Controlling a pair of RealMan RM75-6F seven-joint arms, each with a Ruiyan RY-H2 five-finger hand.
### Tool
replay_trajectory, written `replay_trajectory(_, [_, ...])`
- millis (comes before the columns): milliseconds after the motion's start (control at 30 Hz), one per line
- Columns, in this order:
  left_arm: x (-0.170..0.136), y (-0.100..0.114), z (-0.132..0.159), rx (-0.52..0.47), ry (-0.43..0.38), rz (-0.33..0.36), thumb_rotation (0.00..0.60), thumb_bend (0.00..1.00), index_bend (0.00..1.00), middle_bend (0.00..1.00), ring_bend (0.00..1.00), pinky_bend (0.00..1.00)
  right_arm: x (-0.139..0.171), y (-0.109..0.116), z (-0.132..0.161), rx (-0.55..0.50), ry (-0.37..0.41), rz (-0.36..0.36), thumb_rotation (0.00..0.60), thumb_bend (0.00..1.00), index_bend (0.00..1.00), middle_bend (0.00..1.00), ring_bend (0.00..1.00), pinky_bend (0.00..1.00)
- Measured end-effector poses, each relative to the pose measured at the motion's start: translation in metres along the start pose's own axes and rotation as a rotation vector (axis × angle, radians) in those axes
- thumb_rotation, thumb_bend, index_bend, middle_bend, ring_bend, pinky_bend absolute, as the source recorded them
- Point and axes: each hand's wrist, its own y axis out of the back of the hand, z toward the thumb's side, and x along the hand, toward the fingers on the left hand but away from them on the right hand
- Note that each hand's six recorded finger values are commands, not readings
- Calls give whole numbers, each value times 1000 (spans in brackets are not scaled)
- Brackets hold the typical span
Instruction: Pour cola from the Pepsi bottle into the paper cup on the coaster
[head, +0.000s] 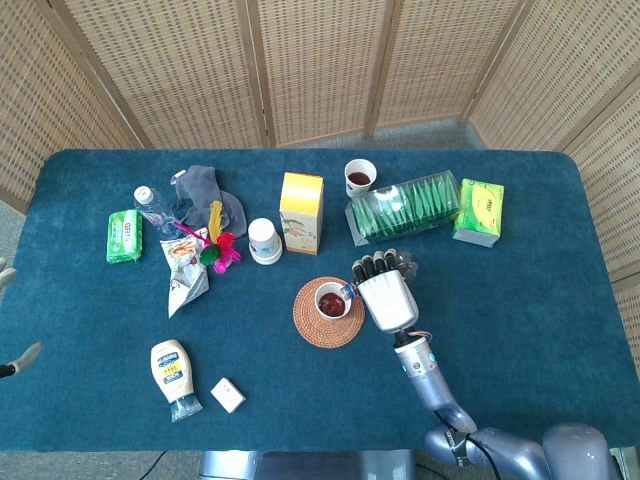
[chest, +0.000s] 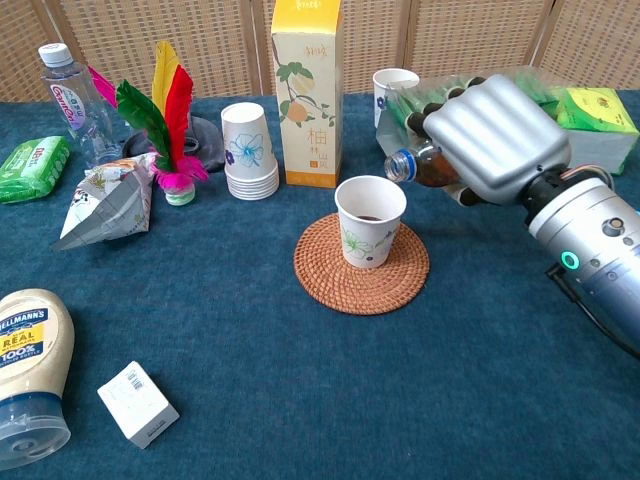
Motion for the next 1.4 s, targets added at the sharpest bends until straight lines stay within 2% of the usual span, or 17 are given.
replay_trajectory(167, [0,-1,1,3,0,-5,600,290,0,0,0,0,2,0,-9,-86,-35,11,600,836,421,413,342,632])
replay_trajectory(400, [0,-3,1,6,1,-10,600,290,0,0,0,0,7,8,-27,-328,-135,34,600,861,423,415,341,631])
replay_trajectory(733, [-1,-4,2,10,1,-18,600,290,0,0,0,0,19,13,-71,-596,-295,21,600,884,426,415,341,631])
replay_trajectory(1000, [-1,-7,3,16,-1,-24,600,290,0,0,0,0,41,1,-112,-779,-424,-2,600,899,436,419,336,631])
replay_trajectory(1200, [-1,-10,4,26,3,-31,600,289,0,0,0,0,55,-13,-131,-917,-490,-9,600,903,435,417,300,626])
replay_trajectory(1400, [0,-10,4,33,3,-16,600,290,0,0,0,0,72,-31,-152,-986,-543,-17,600,907,435,414,284,621])
